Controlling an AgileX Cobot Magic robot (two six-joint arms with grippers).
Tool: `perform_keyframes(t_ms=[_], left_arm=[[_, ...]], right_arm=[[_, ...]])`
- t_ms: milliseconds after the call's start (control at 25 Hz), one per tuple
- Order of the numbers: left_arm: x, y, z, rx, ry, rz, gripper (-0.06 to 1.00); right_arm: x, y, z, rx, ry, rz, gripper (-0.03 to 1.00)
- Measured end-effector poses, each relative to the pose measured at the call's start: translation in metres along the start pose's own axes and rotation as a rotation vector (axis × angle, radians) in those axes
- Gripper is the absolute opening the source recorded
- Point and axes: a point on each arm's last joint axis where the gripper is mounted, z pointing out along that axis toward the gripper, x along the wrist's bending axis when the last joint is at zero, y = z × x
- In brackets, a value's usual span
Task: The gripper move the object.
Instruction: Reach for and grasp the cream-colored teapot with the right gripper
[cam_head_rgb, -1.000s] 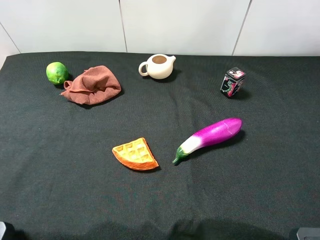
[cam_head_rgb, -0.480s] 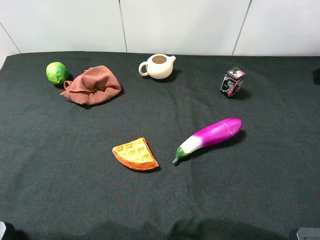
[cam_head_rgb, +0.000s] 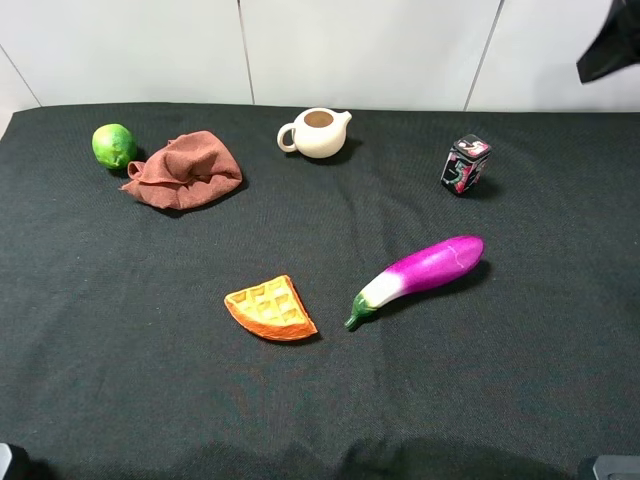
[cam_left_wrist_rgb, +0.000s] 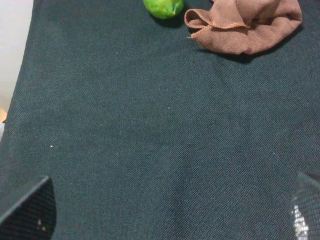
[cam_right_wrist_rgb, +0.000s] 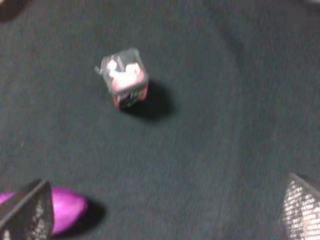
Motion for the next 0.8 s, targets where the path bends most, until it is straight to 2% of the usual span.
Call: perform_keyframes(t_ms=[200,440,800], left_arm=[[0.0,0.0,0.0,0.001,0.0,0.0,0.99],[0.0,0.0,0.0,0.001,0.0,0.0,0.99],[0.0,0.0,0.0,0.001,0.0,0.0,0.99]], right_arm=[[-0.006,0.035,0.015,-0.001,0.0,-0.025,0.69],[-0.011,0.066,0.039,0.048,0.01,-0.045,0.69],[-0.015,0.1,0.075,0.09,0.049,-0.096,0.69]])
